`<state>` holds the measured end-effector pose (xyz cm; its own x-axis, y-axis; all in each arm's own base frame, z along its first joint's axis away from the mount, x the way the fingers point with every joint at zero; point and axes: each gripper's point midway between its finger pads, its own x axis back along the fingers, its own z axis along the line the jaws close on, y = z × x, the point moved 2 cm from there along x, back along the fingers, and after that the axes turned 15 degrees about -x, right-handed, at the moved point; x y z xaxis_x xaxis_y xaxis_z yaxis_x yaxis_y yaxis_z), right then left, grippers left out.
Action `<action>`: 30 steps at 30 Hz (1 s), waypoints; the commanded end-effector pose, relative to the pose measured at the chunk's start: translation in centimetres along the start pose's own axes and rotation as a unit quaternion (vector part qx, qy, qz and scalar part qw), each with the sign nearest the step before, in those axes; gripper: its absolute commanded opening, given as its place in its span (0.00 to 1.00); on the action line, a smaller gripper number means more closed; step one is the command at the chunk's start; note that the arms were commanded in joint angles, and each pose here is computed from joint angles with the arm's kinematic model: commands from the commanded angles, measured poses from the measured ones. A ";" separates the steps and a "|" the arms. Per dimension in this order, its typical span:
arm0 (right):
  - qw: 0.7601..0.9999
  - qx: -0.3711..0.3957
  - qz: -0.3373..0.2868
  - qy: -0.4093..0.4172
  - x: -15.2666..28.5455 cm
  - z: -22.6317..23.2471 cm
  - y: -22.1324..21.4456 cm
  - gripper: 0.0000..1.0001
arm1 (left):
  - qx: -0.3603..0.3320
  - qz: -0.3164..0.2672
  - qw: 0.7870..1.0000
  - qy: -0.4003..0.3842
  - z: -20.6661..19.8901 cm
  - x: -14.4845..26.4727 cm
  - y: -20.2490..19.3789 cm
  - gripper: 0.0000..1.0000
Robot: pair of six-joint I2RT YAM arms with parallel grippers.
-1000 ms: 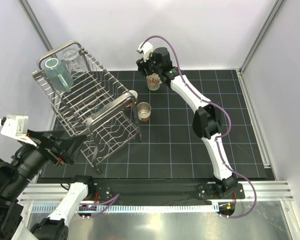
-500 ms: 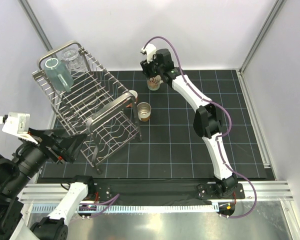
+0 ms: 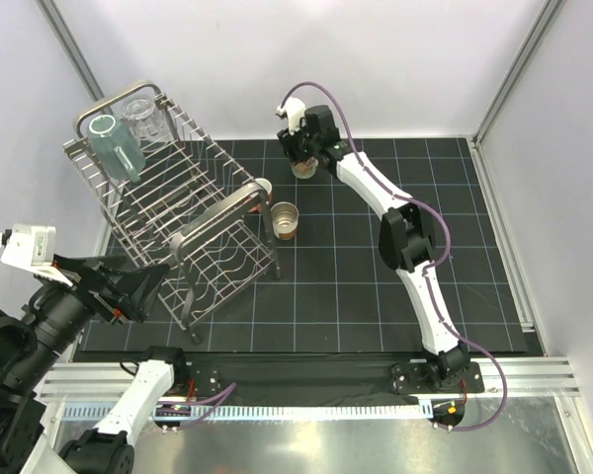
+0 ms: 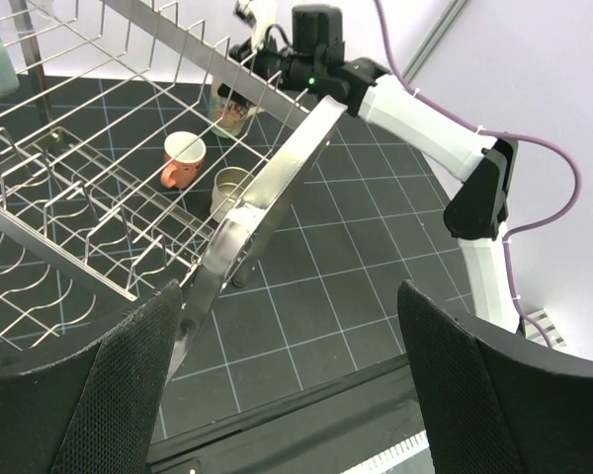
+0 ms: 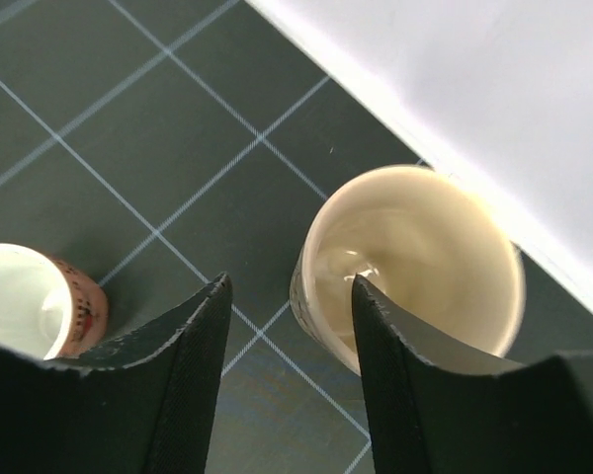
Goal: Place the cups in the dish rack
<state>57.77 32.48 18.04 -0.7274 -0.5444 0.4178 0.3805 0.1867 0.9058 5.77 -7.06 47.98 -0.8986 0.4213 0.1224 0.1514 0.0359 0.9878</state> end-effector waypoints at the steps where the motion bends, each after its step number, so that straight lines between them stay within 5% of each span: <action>1: 1.000 0.017 -0.010 -0.001 -1.1 0.1 -0.1 0.53 | 0.016 0.047 0.999 0.009 0.0 1.2 -2.3 0.86; 13: 0.999 0.042 0.008 -0.006 -2.6 -0.5 -2.4 0.42 | 0.017 0.053 0.998 0.023 0.2 1.9 -2.9 0.86; 27: 0.998 0.063 0.004 -0.013 -3.4 -0.9 -3.0 0.04 | 0.028 0.044 0.998 0.032 0.2 2.6 -2.7 0.86; 30: 0.998 0.054 -0.012 -0.025 -2.6 -1.1 -1.4 0.04 | 0.031 0.039 0.998 0.029 0.2 2.3 -2.4 0.83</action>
<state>59.12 32.42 13.22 -0.7282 -0.5080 0.4601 0.3506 0.3007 0.8869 4.78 -6.16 48.94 -0.9250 0.3731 0.0720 0.1037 0.0656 0.9924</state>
